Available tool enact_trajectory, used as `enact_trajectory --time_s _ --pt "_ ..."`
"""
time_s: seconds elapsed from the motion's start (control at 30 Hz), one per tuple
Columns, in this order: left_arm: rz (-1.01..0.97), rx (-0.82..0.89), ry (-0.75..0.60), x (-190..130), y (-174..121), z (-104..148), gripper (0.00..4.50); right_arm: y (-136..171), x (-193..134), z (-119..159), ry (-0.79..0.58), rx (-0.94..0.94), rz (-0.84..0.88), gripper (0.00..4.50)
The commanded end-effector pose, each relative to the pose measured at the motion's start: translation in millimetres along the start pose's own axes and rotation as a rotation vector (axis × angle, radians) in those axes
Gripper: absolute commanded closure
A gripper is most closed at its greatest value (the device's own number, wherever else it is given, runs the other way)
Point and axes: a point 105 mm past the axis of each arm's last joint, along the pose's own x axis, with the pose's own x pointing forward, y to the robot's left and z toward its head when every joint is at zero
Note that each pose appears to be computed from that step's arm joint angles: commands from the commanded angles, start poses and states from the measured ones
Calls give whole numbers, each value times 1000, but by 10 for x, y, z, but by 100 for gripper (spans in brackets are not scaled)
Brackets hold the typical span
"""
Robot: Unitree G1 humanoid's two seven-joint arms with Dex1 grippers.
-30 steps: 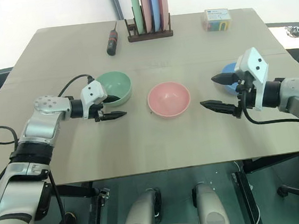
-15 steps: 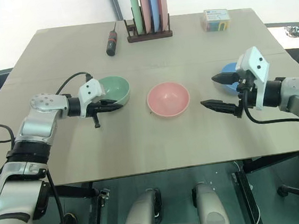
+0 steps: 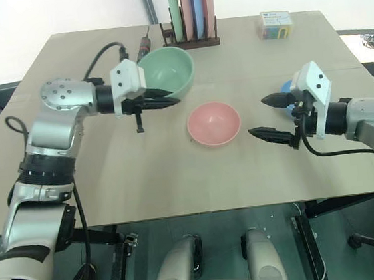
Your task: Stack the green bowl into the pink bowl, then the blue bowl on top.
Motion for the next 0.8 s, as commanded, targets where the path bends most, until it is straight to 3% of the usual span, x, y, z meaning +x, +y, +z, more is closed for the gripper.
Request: enact_trajectory --time_s 0.03,0.27,0.77,0.8 --pt "-105 69 -54 69 -145 254 446 2 -12 153 -42 -50 -6 0" --pt "-209 100 -42 225 -325 182 446 -2 -22 160 -41 -57 -11 0" --pt "-167 133 -173 370 -363 163 446 0 7 172 -61 -58 -19 0" --pt "-165 143 -177 365 -360 160 373 0 11 172 -62 -58 -19 0"
